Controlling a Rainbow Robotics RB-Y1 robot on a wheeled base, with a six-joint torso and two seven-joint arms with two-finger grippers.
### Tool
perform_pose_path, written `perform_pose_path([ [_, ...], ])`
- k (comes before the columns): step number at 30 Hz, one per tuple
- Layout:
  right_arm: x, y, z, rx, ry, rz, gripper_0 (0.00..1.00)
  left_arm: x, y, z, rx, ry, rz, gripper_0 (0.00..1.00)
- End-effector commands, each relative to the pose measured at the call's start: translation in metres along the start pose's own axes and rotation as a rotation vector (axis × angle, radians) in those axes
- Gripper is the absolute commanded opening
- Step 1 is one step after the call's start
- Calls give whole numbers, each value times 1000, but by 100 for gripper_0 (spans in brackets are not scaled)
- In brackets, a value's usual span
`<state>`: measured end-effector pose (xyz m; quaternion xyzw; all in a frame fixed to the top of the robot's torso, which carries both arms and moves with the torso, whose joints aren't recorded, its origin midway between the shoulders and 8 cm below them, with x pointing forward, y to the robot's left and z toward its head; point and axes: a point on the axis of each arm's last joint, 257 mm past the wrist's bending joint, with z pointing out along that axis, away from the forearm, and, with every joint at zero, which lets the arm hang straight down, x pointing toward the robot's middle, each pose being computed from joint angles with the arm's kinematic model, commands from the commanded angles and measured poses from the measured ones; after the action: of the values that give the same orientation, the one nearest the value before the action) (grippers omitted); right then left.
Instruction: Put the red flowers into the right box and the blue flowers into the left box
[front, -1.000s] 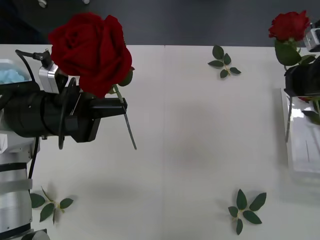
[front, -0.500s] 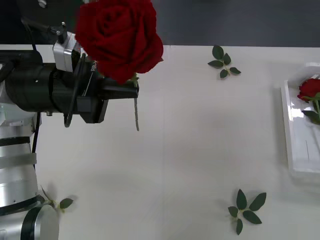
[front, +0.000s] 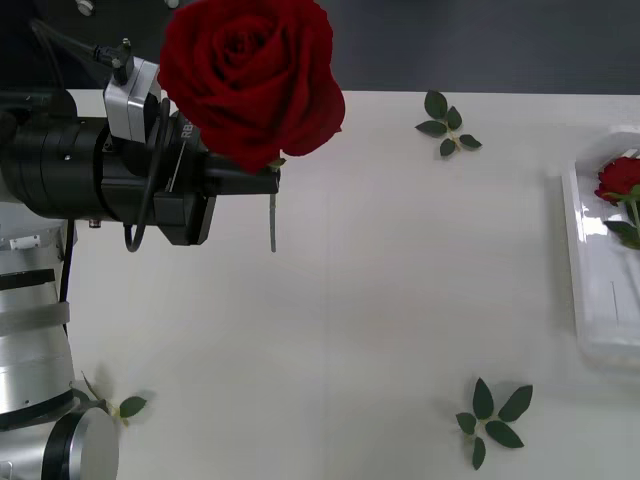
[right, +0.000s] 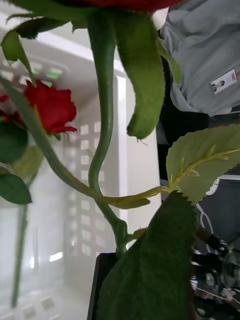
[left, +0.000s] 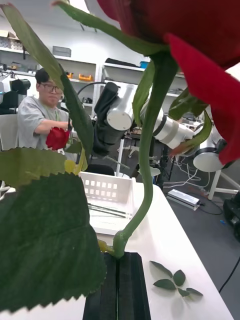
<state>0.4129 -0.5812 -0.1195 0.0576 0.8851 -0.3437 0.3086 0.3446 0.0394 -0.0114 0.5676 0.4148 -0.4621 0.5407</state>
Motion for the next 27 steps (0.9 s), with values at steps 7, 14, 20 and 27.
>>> perform_pose_path([
  [7,20,-9,14,37,74,-99,0,-10,-3,7,17,-1,70,0],
  [14,15,3,14,73,82,-167,0,-10,-3,7,17,-1,70,0],
  [20,23,6,21,68,109,-169,0,-10,-3,7,17,-1,70,0],
  [27,31,10,26,54,134,-177,3,-10,-3,7,17,-1,70,0],
])
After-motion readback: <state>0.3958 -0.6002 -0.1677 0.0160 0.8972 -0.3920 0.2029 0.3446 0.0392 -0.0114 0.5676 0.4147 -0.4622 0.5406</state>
